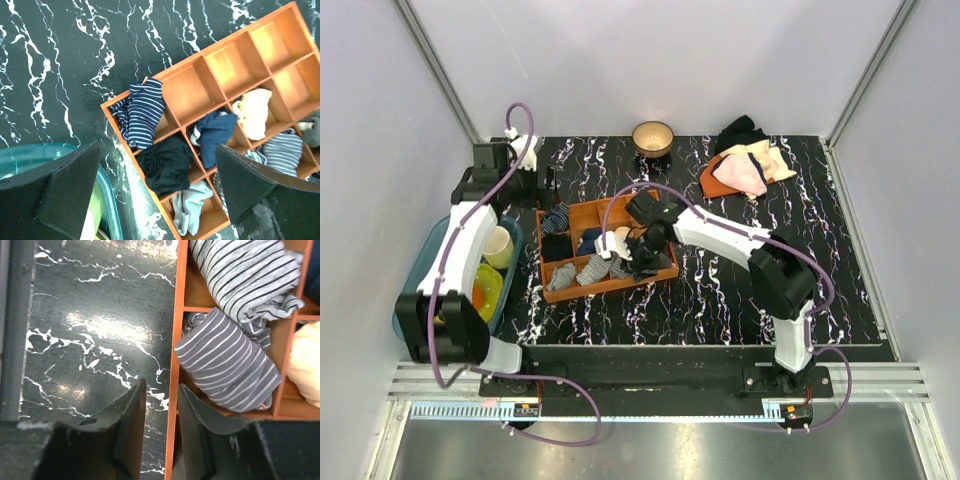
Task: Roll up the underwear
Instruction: Place the underwear in the storage box, then move the storage box to the corner of the board.
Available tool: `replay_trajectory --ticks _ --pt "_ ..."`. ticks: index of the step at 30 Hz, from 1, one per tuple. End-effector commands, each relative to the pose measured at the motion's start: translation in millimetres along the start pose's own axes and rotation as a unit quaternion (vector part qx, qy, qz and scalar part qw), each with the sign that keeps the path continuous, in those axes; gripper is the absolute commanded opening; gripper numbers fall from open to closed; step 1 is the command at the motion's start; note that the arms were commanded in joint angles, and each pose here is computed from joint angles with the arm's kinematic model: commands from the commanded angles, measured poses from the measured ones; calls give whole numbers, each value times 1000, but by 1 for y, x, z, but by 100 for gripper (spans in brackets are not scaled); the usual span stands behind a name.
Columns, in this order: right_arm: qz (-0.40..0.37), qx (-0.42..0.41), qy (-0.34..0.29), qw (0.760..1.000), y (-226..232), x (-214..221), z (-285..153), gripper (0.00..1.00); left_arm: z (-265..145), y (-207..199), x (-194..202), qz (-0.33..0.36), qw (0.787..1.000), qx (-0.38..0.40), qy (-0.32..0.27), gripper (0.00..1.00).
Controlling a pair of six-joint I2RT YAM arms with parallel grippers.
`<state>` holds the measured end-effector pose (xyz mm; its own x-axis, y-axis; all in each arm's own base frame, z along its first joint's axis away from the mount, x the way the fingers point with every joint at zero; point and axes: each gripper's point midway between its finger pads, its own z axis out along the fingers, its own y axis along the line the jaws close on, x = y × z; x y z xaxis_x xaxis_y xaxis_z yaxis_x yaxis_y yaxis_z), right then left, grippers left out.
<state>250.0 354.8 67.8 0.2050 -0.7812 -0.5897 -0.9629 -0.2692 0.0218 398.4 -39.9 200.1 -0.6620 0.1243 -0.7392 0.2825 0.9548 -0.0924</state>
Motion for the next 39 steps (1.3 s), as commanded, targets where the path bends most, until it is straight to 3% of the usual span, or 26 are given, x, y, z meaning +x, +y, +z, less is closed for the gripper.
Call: replay_trajectory --ticks 1,4,6,7,9,10,11,12,14,15,17,18,19,22,29,35,38,39 --pt "-5 24 -78 997 1 -48 -65 41 -50 -20 -29 23 994 10 -107 99" --pt "7 55 -129 990 0 -55 -117 44 -68 -45 -30 24 986 58 -156 99" --pt "20 80 -147 986 -4 -48 -142 48 -66 -48 -12 -43 984 57 -163 99" --pt "23 94 -152 984 2 -45 -155 51 -71 -54 -16 -32 979 70 -189 99" --pt "45 136 -159 977 -6 -31 -175 65 -67 -77 2 -22 972 137 -188 99" --pt "77 149 -165 972 1 -24 -181 70 -73 -87 -5 -8 963 163 -213 99" --pt "84 177 -184 963 -7 -22 -191 80 -74 -103 5 -2 955 213 -204 99" --pt "114 202 -196 953 -14 -7 -205 85 -75 -125 6 16 948 247 -201 99" --pt "173 212 -246 930 -10 5 -220 97 -61 -144 25 50 955 245 -161 99" --pt "199 206 -259 922 -6 17 -218 99 -59 -180 39 134 943 269 -143 99" --pt "233 212 -307 898 -1 29 -243 100 -38 -191 77 188 950 238 -67 96" --pt "238 215 -319 892 1 36 -244 100 -35 -211 94 250 934 249 -46 92" --pt "241 219 -336 884 6 38 -255 100 -22 -209 117 274 932 238 2 90" --pt "236 220 -349 880 14 41 -257 100 1 -203 144 348 916 186 72 82" --pt "250 211 -354 876 15 49 -253 100 38 -190 153 398 898 123 144 67" --pt "251 199 -357 878 16 49 -249 100 54 -174 161 418 888 83 174 66" --pt "250 197 -357 878 18 48 -249 100 61 -163 164 414 888 70 188 47" --pt "250 197 -358 878 18 48 -249 100 65 -155 161 405 892 59 193 34"
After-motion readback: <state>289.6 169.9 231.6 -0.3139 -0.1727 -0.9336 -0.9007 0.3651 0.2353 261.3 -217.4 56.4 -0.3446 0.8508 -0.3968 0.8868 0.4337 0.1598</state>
